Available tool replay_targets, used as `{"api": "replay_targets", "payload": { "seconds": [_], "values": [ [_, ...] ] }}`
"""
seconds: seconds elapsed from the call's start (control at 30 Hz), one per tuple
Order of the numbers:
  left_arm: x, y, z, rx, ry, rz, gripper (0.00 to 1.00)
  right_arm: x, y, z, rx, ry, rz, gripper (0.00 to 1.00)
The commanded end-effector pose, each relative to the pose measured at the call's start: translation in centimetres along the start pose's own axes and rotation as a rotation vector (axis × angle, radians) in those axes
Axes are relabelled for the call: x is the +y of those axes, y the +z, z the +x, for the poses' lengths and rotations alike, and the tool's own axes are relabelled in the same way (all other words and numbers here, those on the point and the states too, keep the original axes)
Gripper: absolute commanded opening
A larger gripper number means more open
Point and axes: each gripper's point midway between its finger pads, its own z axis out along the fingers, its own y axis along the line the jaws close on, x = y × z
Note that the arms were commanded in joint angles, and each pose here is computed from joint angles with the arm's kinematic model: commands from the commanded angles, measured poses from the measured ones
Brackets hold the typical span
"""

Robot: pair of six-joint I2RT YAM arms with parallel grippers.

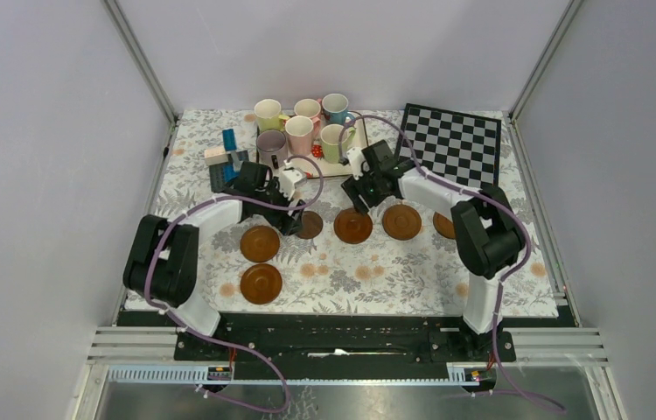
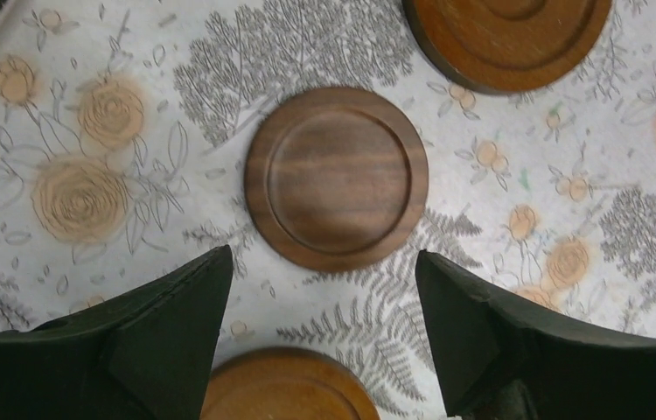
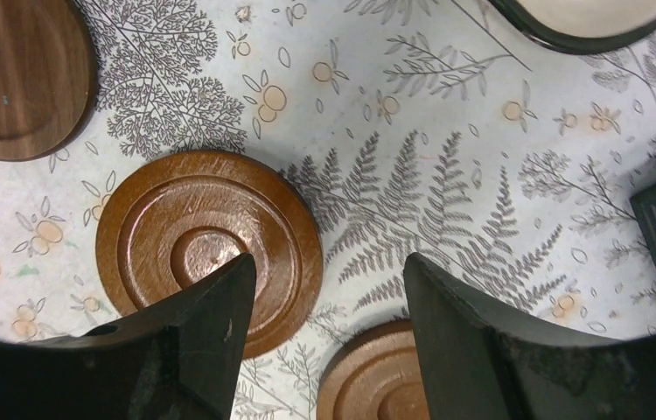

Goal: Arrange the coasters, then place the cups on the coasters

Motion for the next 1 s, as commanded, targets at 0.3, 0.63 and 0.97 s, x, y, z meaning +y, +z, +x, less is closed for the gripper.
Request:
{"api": "replay_targets", "payload": {
  "seconds": [0.3, 0.63, 0.97],
  "values": [
    [1.5, 4.1, -4.8, -0.029, 0.064, -0.013, 0.69, -3.3, -7.7, -2.4, -0.159, 0.159, -0.012, 0.71],
    [1.7, 5.4, -2.3, 0.071, 0.095, -0.003, 0.61, -4.5, -9.3, -1.3, -0.172, 0.181, 0.009, 0.71],
    [-3.1, 3.4, 1.1, 0.139, 0.210, 0.069, 0.49, -4.7, -10.1, -0.7, -0.176, 0.173, 0.026, 0.70]
  ]
}}
